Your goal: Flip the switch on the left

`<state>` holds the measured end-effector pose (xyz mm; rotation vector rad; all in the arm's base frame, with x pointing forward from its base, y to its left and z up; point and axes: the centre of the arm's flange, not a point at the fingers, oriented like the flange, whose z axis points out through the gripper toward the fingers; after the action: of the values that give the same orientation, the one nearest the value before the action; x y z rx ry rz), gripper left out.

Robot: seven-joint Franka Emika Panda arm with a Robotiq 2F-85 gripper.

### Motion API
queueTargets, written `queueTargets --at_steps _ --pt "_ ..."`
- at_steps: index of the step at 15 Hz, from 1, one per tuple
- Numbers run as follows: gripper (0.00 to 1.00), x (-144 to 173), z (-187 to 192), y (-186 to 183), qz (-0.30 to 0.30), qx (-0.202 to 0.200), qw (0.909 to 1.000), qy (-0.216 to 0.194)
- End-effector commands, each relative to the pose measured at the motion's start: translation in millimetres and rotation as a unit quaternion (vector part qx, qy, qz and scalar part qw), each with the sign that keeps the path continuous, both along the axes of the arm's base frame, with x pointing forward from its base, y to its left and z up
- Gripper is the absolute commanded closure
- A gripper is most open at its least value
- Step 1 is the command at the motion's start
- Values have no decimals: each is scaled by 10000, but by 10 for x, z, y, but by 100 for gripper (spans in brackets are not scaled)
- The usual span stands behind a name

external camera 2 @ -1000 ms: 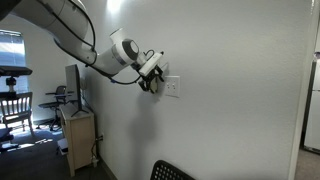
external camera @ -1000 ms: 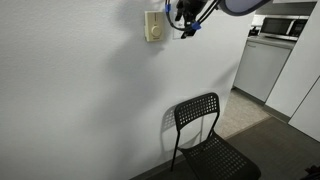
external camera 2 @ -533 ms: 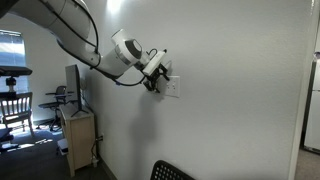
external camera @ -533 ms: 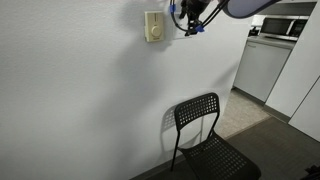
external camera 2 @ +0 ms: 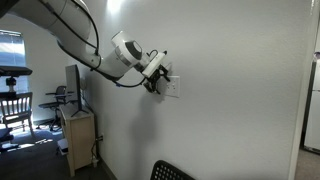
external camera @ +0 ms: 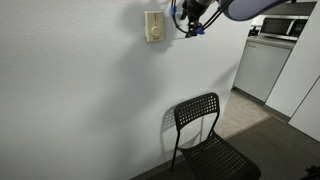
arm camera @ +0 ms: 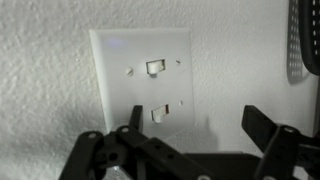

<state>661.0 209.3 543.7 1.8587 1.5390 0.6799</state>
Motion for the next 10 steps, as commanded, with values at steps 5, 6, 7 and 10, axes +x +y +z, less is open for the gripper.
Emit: queueTargets --at_steps 5,6,7,10 --pt "0 -9 -322 -104 -122 196 9991 347" --pt "0 9 -341 -88 -126 232 9989 392" --pt "0 14 -365 -81 -137 278 9984 474" --pt "0 -9 -372 -101 -194 396 9977 513"
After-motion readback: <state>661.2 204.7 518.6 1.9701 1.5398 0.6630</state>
